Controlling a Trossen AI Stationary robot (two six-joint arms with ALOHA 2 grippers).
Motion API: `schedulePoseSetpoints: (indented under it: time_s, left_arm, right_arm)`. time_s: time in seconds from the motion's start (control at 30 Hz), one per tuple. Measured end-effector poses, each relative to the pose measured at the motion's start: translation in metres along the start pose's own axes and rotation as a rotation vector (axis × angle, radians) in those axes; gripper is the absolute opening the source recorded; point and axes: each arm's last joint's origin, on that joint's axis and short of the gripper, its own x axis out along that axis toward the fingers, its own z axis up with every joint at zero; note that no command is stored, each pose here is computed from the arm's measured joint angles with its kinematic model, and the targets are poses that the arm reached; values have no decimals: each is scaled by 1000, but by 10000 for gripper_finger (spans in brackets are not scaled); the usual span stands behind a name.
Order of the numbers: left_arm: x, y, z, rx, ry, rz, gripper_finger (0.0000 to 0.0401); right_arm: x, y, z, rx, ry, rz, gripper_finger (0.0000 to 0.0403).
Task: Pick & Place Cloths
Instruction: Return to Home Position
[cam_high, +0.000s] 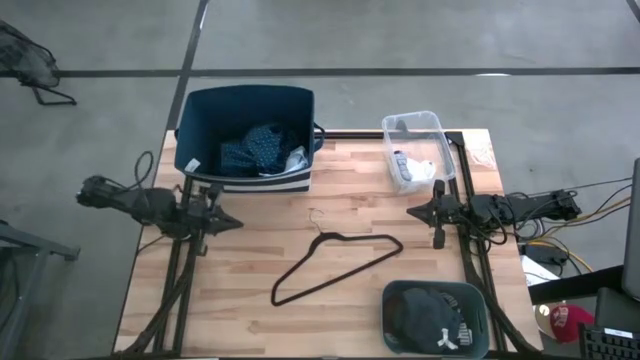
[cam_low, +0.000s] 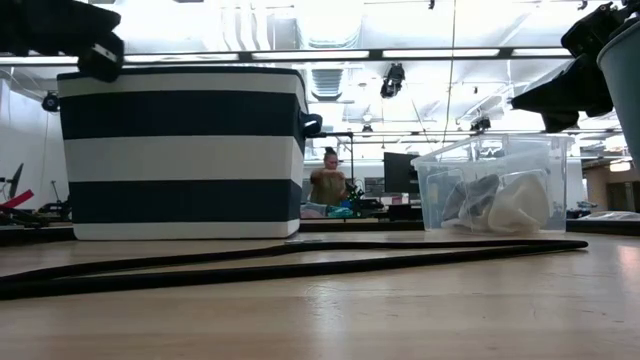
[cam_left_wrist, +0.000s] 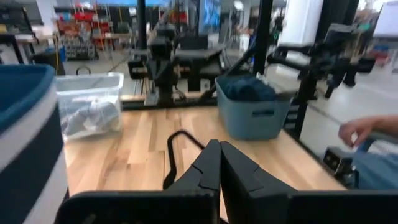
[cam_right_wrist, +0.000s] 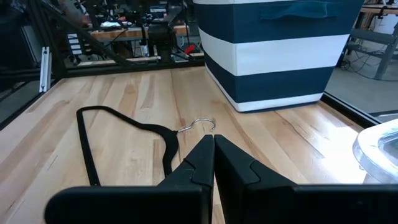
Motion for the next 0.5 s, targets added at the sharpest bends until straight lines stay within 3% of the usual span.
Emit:
schedulePoseSetpoints:
  time_s: [0.3,0.5]
  left_arm:
    - [-13,2,-24,-29,-71,-8,5]
    - [-7,1,-42,-35,-43,-21,8]
  right_arm:
    - [0,0,0,0,0,0,8]
    - [0,0,0,0,-1,0,8]
